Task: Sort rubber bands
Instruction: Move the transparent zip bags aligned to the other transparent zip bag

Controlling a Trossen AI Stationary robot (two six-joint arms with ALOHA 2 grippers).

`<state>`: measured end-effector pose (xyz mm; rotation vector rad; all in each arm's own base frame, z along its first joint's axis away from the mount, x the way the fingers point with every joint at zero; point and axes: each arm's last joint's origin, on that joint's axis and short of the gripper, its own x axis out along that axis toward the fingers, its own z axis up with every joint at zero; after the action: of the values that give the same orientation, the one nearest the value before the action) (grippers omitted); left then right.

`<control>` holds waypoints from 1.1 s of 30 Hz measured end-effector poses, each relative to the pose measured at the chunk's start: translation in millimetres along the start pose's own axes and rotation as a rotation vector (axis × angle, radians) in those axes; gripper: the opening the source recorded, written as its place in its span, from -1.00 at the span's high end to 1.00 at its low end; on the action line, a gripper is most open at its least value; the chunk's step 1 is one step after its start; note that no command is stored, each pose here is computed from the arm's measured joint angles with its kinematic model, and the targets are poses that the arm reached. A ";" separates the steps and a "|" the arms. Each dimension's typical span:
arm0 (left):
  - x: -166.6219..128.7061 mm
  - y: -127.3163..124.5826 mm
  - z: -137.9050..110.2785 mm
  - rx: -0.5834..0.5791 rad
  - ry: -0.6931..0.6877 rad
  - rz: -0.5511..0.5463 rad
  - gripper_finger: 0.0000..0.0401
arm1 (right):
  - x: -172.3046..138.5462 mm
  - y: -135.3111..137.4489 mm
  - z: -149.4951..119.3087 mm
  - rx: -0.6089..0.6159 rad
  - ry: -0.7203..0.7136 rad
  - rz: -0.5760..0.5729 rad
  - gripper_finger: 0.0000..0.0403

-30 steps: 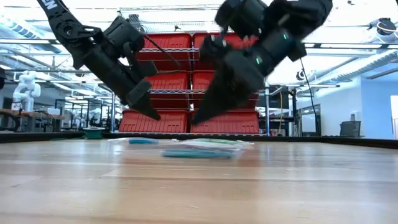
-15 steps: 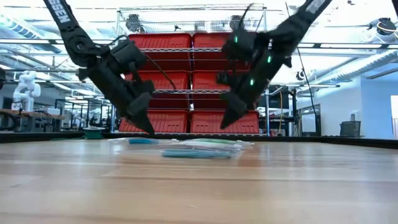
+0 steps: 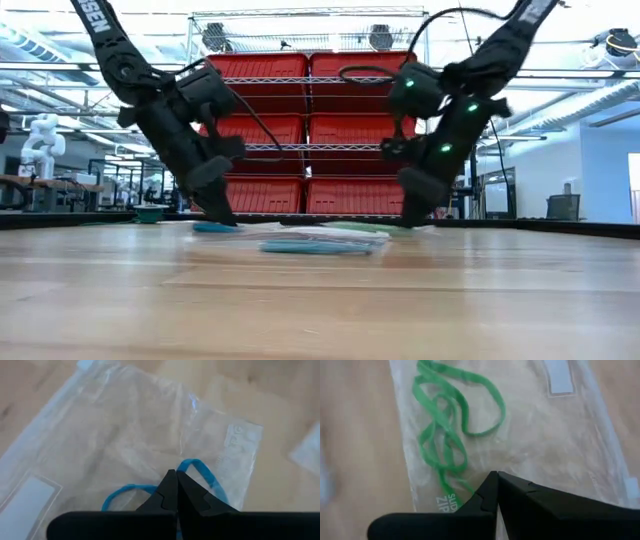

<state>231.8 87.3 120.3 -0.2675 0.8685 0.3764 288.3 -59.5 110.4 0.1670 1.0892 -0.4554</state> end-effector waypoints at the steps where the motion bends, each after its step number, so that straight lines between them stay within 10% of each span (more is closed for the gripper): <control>1: -2.9 -2.0 -2.1 -0.003 0.024 -0.002 1.00 | -5.1 3.3 -5.8 -0.009 0.018 0.005 1.00; 17: -33.7 -31.3 -65.1 -0.127 0.016 -0.118 1.00 | -77.5 36.6 -106.6 -0.063 0.180 0.138 1.00; 33: -51.7 -77.4 -72.0 0.032 0.011 -0.297 1.00 | -109.7 77.7 -129.2 -0.052 0.174 0.217 1.00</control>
<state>184.9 -20.6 122.1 -0.3636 0.8305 0.0847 174.9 85.5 140.6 0.2799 1.2364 -0.2201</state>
